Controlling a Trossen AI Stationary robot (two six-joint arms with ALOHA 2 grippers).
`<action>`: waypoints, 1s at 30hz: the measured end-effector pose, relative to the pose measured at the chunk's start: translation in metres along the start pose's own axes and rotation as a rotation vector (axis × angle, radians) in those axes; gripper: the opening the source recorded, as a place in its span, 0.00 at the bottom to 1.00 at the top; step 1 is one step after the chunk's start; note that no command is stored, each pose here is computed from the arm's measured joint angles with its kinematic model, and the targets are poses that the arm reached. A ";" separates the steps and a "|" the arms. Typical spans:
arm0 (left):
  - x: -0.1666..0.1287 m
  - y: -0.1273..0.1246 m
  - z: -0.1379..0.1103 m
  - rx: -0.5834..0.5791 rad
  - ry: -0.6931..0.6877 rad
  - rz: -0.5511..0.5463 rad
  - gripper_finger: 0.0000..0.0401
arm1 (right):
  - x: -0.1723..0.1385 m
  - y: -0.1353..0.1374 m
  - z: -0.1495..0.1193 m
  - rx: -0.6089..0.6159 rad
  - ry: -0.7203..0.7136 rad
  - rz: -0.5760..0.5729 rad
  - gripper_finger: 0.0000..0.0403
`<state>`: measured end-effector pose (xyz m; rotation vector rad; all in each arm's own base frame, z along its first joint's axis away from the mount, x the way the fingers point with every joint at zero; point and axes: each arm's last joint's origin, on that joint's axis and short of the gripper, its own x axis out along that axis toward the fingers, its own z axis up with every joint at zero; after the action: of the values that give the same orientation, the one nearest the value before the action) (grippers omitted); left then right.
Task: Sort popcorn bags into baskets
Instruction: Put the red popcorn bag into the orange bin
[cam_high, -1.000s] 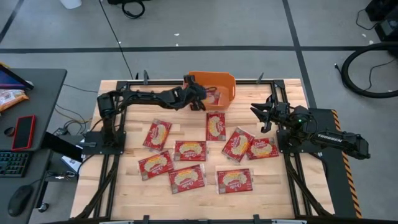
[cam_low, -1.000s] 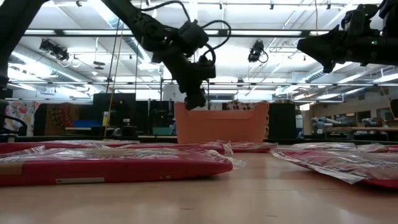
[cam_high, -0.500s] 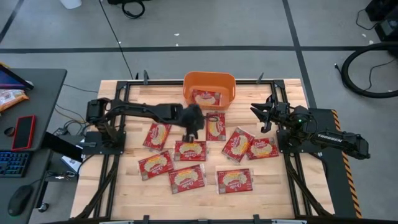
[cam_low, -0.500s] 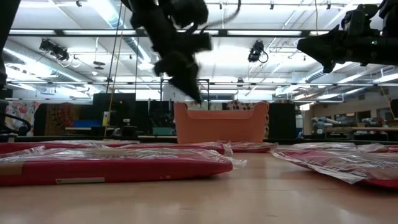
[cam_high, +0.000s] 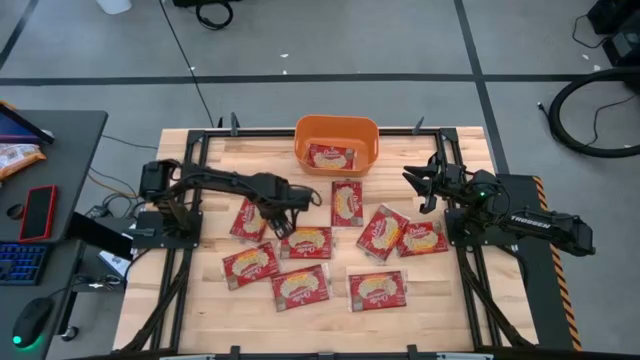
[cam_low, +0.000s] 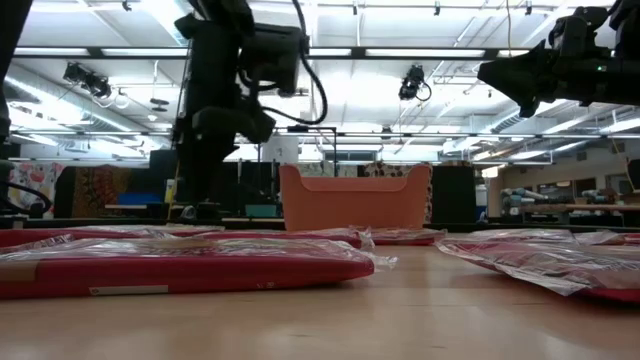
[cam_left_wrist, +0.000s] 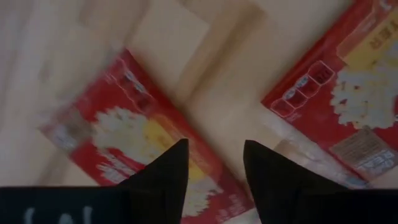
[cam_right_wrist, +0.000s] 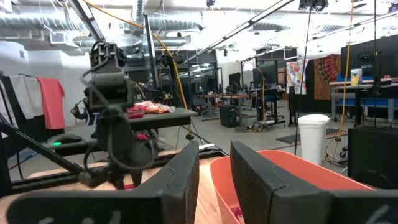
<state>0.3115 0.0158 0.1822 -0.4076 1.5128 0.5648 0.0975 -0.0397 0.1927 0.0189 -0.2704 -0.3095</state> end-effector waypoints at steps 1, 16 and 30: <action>0.003 -0.001 -0.002 -0.030 0.000 0.005 0.45 | 0.000 0.000 0.000 0.000 0.000 0.000 0.24; 0.046 0.012 -0.026 -0.192 0.026 0.096 0.60 | 0.000 0.000 0.000 0.000 0.000 0.000 0.24; 0.050 0.014 -0.032 -0.016 0.047 0.147 0.09 | 0.000 0.000 0.000 0.000 0.000 0.000 0.24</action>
<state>0.2756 0.0132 0.1329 -0.3254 1.5926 0.6874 0.0976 -0.0397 0.1926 0.0190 -0.2702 -0.3091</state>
